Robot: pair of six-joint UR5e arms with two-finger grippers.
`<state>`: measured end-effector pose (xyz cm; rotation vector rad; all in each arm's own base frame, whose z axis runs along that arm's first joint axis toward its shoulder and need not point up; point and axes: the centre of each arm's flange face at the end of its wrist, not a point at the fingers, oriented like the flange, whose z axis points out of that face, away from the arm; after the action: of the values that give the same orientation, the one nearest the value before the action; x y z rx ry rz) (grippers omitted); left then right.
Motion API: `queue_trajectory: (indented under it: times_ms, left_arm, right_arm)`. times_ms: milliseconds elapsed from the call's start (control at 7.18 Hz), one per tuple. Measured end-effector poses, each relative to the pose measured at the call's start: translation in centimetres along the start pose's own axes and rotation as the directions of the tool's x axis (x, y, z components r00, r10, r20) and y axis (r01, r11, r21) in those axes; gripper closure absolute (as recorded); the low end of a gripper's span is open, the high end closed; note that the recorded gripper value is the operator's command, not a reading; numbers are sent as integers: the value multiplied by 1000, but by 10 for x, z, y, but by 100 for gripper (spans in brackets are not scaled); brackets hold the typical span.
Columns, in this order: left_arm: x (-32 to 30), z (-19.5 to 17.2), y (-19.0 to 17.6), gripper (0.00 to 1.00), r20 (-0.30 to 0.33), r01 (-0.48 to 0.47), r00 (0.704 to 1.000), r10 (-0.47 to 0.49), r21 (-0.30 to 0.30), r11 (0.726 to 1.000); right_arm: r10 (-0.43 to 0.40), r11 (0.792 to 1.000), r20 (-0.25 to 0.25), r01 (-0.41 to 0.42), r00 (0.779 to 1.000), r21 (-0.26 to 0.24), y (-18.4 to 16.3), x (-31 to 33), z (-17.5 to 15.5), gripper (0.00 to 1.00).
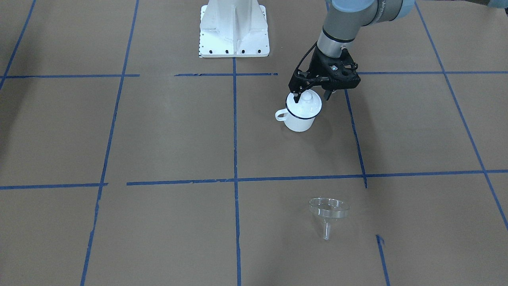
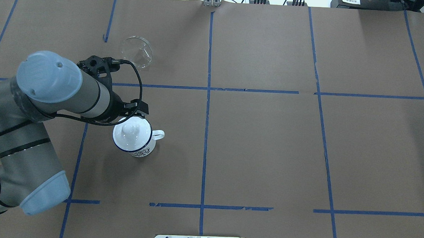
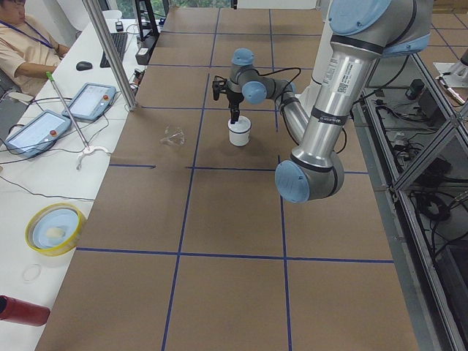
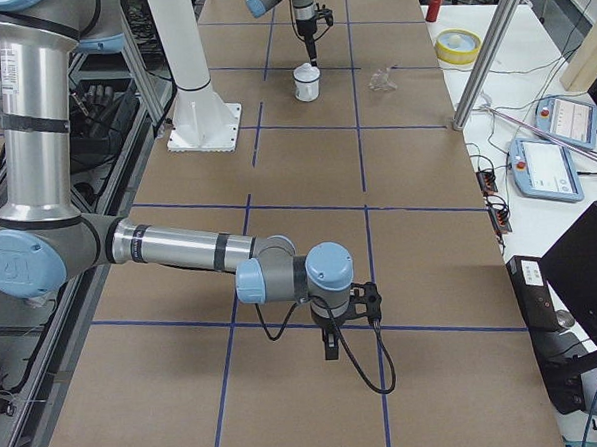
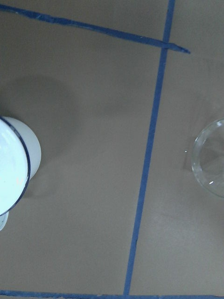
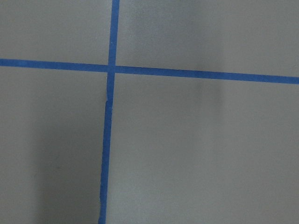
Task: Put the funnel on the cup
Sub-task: 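Reach the left gripper down over the white mug and grasp its lid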
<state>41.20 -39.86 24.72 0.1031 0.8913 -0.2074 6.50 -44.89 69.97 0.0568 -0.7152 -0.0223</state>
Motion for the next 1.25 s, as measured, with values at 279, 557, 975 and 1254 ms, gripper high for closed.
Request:
queue_trajectory:
  times_ms: [279, 557, 975, 1254]
  left_arm:
    - [5, 9, 14, 1, 15, -10, 1000, 11, -8, 1000]
    - [4, 12, 18, 12, 22, -14, 1000, 14, -13, 1000]
    - [3, 14, 20, 100, 48, -10, 999, 11, -21, 1000]
    - [3, 10, 21, 100, 61, -8, 998, 9, -23, 1000]
  right_arm:
    - [0, 1000, 0, 0, 1000, 0, 0, 0, 0, 0]
    - [0, 1000, 0, 0, 1000, 0, 0, 0, 0, 0]
    - [0, 1000, 0, 0, 1000, 0, 0, 0, 0, 0]
    - [0, 1000, 0, 0, 1000, 0, 0, 0, 0, 0]
